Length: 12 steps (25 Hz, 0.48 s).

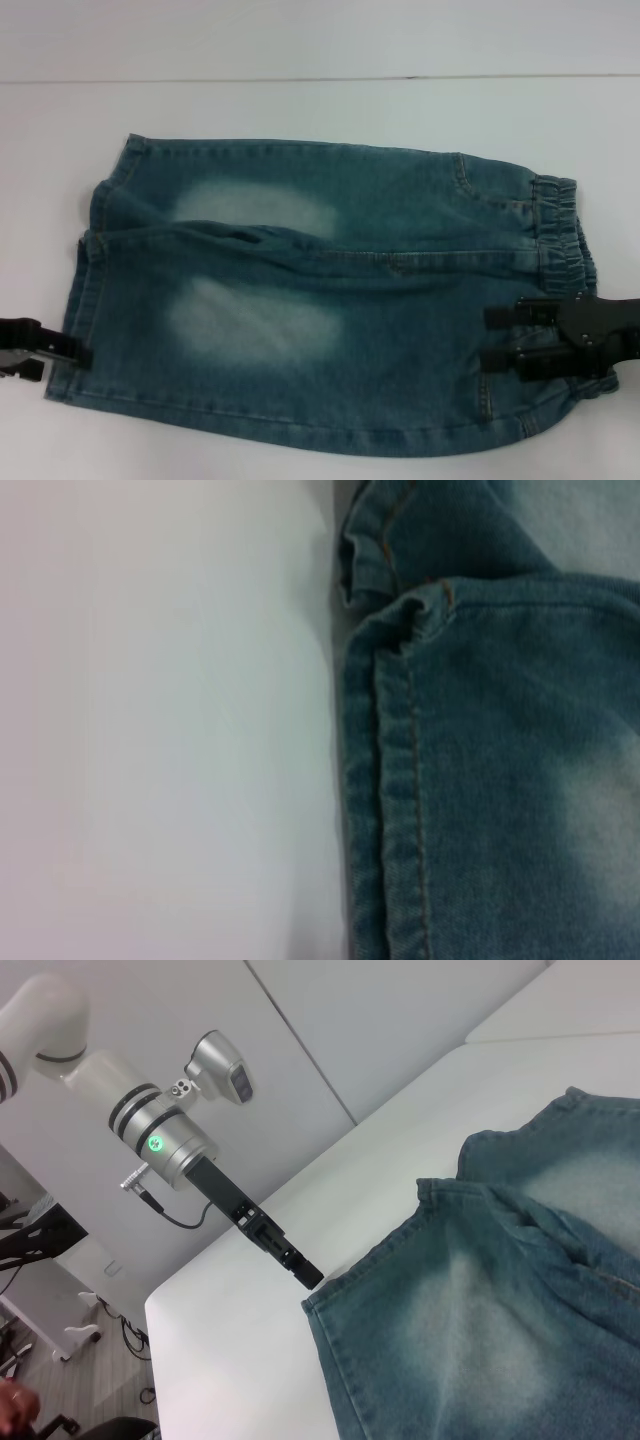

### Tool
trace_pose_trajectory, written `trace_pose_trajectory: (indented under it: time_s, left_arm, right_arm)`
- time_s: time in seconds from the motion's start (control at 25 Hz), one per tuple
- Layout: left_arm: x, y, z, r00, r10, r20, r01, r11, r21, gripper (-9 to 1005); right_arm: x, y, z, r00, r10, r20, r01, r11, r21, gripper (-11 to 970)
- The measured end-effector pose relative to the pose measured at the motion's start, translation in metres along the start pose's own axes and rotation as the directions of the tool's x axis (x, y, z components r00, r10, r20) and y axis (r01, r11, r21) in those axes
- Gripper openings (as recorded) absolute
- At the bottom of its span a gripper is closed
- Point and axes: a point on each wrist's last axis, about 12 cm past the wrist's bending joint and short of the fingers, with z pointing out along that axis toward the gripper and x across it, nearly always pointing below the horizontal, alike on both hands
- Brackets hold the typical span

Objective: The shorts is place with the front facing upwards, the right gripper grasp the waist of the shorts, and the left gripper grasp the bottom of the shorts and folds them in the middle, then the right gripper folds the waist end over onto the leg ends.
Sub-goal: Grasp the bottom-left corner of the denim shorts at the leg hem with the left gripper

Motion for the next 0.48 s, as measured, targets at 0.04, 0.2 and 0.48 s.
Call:
trace_pose_trajectory:
  time_s: [0.04, 0.2, 0.48]
  left_arm:
    - [0.0, -0.0006, 0.0007, 1.0, 0.002, -0.003, -0.002, 1.0, 0.0, 784]
    - [-0.0003, -0.0022, 0.0033, 1.0, 0.004, -0.013, -0.003, 1.0, 0.006, 784]
    - [-0.0009, -0.0056, 0.0074, 1.0, 0.008, -0.029, -0.008, 1.0, 0.012, 784]
  right_arm:
    - [-0.0001, -0.0001, 0.0, 1.0, 0.0, 0.0, 0.0, 1.0, 0.0, 855]
    - [-0.0007, -0.0003, -0.0001, 1.0, -0.002, -0.001, 0.002, 1.0, 0.001, 854]
    - [-0.0047, -0.0012, 0.0005, 1.0, -0.012, -0.003, 0.012, 1.0, 0.0, 854]
